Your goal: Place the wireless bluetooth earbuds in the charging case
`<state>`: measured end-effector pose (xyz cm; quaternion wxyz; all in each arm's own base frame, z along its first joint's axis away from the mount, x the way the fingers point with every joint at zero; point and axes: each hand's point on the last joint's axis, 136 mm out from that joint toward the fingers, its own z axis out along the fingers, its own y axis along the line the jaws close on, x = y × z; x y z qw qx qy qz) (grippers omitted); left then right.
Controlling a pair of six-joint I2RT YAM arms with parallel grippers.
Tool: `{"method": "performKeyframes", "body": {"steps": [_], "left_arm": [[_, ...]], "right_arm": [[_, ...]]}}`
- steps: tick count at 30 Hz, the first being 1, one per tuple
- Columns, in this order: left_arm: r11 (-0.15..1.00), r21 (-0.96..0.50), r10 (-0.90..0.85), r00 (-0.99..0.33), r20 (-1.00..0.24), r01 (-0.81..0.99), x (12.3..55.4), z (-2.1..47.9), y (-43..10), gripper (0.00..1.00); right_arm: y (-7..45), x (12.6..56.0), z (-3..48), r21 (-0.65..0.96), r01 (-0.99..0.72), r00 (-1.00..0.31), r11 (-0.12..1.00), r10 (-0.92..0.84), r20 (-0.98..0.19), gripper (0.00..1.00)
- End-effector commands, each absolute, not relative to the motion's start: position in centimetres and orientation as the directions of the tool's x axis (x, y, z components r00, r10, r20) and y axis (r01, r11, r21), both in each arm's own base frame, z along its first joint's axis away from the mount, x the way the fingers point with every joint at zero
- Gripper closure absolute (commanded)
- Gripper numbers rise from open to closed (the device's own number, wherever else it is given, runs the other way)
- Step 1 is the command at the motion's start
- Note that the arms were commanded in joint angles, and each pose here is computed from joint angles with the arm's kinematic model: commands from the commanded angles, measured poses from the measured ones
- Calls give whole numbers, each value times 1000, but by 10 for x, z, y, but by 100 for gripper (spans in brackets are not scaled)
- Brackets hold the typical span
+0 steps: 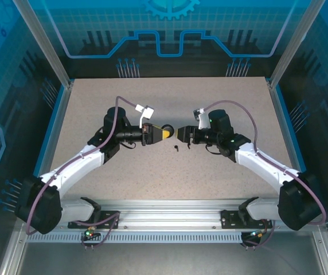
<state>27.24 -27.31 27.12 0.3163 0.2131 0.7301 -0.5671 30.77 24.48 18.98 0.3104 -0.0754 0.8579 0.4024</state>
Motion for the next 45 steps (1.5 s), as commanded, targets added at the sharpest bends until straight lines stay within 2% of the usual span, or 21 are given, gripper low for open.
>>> {"method": "performKeyframes", "body": {"steps": [1,6,10,15,20,25,32,37,42,45], "left_arm": [[225,-634,-45,-643,-765,740,266,294,-274,100],[229,-643,-47,-652,-757,731,269,287,-275,100],[247,-640,-54,-649,-759,728,272,284,-275,100],[349,-614,-122,-616,-779,708,289,280,-266,100],[453,-568,-179,-554,-813,687,303,279,-257,100],[476,-547,-189,-527,-829,689,307,282,-259,100],[489,-535,-203,-506,-838,689,309,283,-259,100],[490,-533,-205,-503,-840,690,309,283,-259,100],[498,-529,-206,-499,-842,687,311,281,-258,100],[498,-528,-204,-499,-842,687,311,280,-259,100]], "right_arm": [[240,310,206,646,-389,-773,657,150,-617,34],[236,298,229,655,-408,-752,636,172,-636,34],[231,296,255,700,-361,-743,617,263,-615,31],[222,310,269,802,-85,-743,591,499,-446,21],[244,320,277,881,99,-733,462,633,-250,20],[279,329,284,907,154,-742,392,652,-156,20],[318,333,287,914,145,-773,380,620,-135,22],[327,334,285,918,150,-779,368,616,-120,33],[327,334,284,920,149,-779,363,616,-116,56],[327,333,284,920,147,-778,362,616,-119,63]]}}
